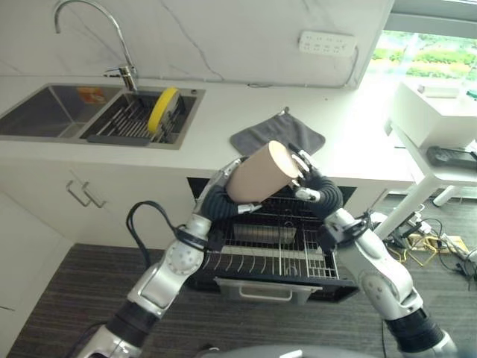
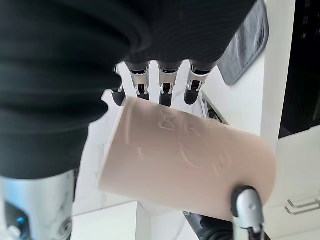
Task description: Place the dishes in the dishwasher.
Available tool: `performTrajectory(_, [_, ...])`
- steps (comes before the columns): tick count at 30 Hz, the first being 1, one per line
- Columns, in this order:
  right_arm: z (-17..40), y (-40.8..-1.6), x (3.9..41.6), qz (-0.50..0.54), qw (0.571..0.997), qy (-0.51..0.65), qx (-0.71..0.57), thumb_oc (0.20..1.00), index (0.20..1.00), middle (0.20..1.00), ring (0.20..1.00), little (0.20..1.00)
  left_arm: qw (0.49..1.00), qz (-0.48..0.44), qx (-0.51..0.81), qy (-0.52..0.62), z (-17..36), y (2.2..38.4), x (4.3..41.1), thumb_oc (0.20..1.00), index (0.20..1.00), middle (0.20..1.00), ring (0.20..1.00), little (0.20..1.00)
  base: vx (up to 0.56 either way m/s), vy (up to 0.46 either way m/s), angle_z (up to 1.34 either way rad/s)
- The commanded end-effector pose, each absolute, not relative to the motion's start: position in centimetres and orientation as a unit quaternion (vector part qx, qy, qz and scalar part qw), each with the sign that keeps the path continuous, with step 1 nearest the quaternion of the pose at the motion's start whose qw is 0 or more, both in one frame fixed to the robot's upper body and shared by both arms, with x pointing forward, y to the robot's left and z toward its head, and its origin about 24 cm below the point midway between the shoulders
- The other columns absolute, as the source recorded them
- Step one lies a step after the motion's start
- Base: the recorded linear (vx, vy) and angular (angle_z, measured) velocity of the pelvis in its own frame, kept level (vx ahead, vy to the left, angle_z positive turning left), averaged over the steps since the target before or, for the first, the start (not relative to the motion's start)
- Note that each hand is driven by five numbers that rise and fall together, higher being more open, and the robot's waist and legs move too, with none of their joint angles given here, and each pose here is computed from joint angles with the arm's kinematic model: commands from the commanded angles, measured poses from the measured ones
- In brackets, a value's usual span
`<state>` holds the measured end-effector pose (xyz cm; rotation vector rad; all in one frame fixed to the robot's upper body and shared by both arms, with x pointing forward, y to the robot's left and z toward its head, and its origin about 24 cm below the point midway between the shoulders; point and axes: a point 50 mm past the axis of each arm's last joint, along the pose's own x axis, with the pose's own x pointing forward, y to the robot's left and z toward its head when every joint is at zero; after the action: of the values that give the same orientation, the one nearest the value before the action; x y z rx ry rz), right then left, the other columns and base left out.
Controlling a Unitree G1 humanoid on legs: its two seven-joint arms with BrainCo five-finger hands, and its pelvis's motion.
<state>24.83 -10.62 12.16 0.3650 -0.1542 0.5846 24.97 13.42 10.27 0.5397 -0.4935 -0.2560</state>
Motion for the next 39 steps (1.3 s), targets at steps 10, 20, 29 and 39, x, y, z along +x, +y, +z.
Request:
performTrajectory(10, [14.9,-8.3,25.9,0.337,0.907,-0.124,0.220,1.000,1.000,1.000,1.000,1.000,0.916,-0.130,0.232,-0.301,12.9,11.6,26.4,0.200,0.200,0.200,0.200,0.200,0.00,0.000,0.00])
performTrajectory(20, [15.4,-7.7,26.1,0.338,0.906,-0.131,0.217,1.000,1.000,1.000,1.000,1.000,0.914,-0.141,0.232,-0.302,12.9,11.2,26.4,0.200,0.200,0.200,0.200,0.200,0.00,0.000,0.00])
performTrajectory(29, [15.7,-7.7,26.6,0.309,0.919,-0.137,0.203,1.000,1.000,1.000,1.000,1.000,0.907,-0.145,0.242,-0.314,13.0,10.7,26.2,0.200,0.200,0.200,0.200,0.200,0.00,0.000,0.00])
performTrajectory(39, [15.9,-7.5,26.8,0.285,0.928,-0.150,0.187,1.000,1.000,1.000,1.000,1.000,0.899,-0.140,0.256,-0.327,13.4,10.5,26.3,0.200,0.200,0.200,0.200,0.200,0.00,0.000,0.00])
